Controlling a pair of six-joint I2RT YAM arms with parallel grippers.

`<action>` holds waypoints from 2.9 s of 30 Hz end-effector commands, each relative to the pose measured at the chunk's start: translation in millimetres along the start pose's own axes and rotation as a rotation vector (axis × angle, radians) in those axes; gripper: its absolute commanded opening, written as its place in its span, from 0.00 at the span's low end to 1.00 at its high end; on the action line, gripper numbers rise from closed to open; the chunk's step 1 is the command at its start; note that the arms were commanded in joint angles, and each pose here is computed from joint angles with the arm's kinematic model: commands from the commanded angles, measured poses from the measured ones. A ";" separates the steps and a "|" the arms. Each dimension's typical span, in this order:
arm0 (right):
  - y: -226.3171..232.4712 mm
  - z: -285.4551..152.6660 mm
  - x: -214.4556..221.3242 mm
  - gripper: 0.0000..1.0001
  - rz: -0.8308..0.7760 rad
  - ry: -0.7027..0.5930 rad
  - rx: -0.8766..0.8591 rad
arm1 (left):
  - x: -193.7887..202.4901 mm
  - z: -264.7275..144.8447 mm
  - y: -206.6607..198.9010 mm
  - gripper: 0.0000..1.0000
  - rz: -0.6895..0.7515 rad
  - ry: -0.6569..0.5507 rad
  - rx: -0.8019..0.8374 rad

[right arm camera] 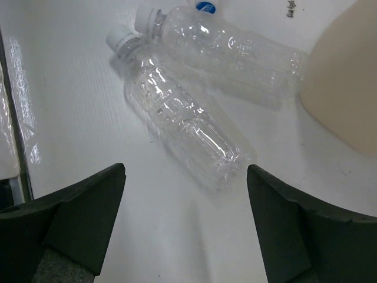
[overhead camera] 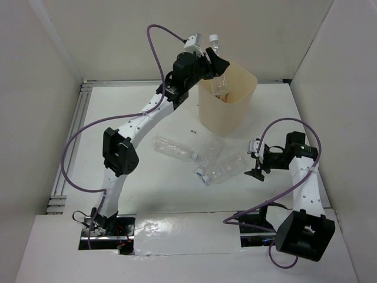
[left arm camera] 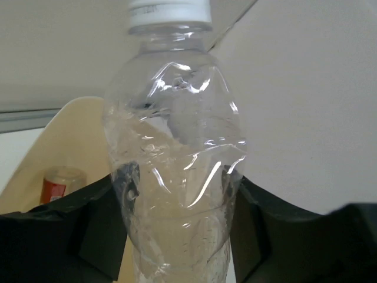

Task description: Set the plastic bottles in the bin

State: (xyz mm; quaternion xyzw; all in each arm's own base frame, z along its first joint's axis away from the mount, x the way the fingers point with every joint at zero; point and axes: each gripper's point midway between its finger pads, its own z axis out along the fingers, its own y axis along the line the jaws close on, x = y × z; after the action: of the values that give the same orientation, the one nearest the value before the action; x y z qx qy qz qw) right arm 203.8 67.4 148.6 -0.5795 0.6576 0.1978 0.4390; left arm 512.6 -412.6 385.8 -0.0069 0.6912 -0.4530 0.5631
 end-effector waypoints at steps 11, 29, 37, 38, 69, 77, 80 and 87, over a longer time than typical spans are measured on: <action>0.9 45.4 10.9 0.94 -0.409 -0.005 -0.112 | -23.1 22.3 -14.0 1.00 0.049 -0.118 0.035; -1.9 113.0 93.3 0.63 -0.516 0.293 -0.412 | 112.8 -256.9 138.8 1.00 -0.149 0.367 -0.694; -1.6 63.3 -40.7 0.29 -0.528 -0.009 -0.360 | 168.2 -285.6 175.5 1.00 -0.417 0.428 -0.878; -3.3 52.5 -61.7 0.29 -0.551 -0.041 -0.323 | 167.1 -282.7 175.3 1.00 -0.445 0.433 -0.887; -268.1 -1.4 -216.6 1.00 0.067 -0.323 0.500 | 235.8 -258.2 212.9 0.88 -0.483 0.421 -1.023; -221.4 -43.0 -232.9 1.00 0.058 -0.417 0.448 | 246.5 -251.8 229.8 0.91 -0.433 0.393 -1.096; -196.2 -43.7 -222.0 1.00 0.068 -0.399 0.398 | 246.2 -237.3 230.0 0.97 -0.435 0.386 -1.087; -157.6 -39.6 -198.3 1.00 0.141 -0.382 0.285 | 268.5 -230.8 238.2 0.59 -0.449 0.453 -1.114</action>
State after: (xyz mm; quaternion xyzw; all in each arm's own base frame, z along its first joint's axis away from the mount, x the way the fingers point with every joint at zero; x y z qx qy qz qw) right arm 342.7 110.6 390.8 -0.4113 0.6078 0.1928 0.6513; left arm 362.9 -276.7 39.0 -0.3455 0.8968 -0.1591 0.2262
